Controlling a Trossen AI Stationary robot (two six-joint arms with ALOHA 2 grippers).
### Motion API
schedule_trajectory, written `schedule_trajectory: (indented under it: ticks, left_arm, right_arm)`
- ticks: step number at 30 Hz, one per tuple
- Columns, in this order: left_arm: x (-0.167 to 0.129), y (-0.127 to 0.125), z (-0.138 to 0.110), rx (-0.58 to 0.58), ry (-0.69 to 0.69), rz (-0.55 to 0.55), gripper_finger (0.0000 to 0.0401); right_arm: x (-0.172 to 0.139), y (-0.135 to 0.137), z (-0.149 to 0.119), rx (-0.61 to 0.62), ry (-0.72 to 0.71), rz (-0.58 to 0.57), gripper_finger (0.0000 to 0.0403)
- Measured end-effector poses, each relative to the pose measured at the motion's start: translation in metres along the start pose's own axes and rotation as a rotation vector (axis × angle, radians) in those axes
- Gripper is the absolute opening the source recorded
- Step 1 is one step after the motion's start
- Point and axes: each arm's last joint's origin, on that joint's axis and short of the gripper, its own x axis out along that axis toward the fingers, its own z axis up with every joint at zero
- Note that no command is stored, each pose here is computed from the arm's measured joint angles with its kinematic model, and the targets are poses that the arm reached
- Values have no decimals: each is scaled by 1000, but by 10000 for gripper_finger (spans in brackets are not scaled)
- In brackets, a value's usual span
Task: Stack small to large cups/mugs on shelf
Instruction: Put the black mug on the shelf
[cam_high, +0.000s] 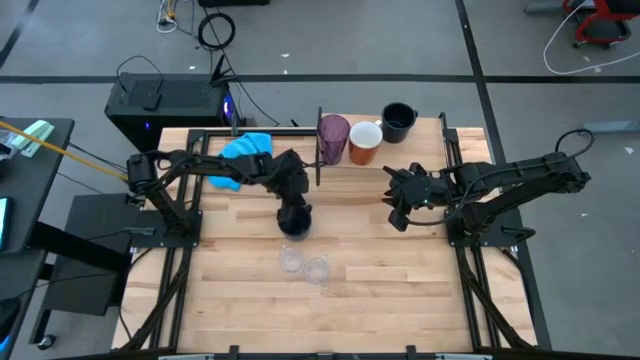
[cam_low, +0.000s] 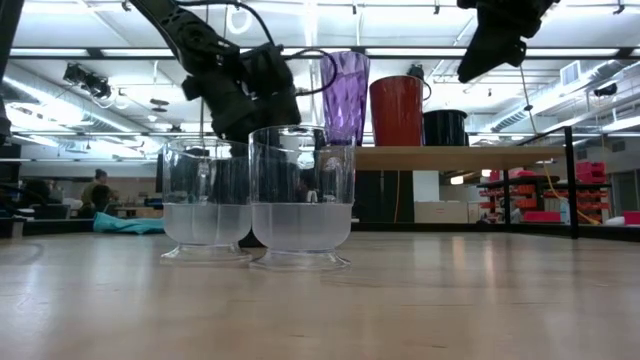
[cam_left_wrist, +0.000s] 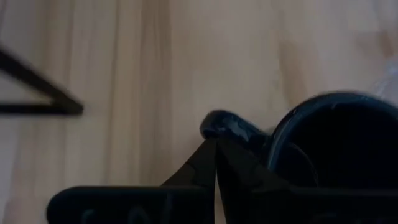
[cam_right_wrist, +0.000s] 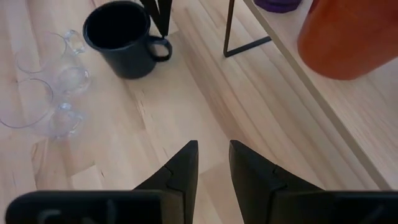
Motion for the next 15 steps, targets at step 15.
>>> schedule_trajectory:
  ticks: [15]
  left_arm:
    - [-59,-18,13,44,-97,6,13]
  right_arm:
    - [1,1,1,-4,-10,-2,98]
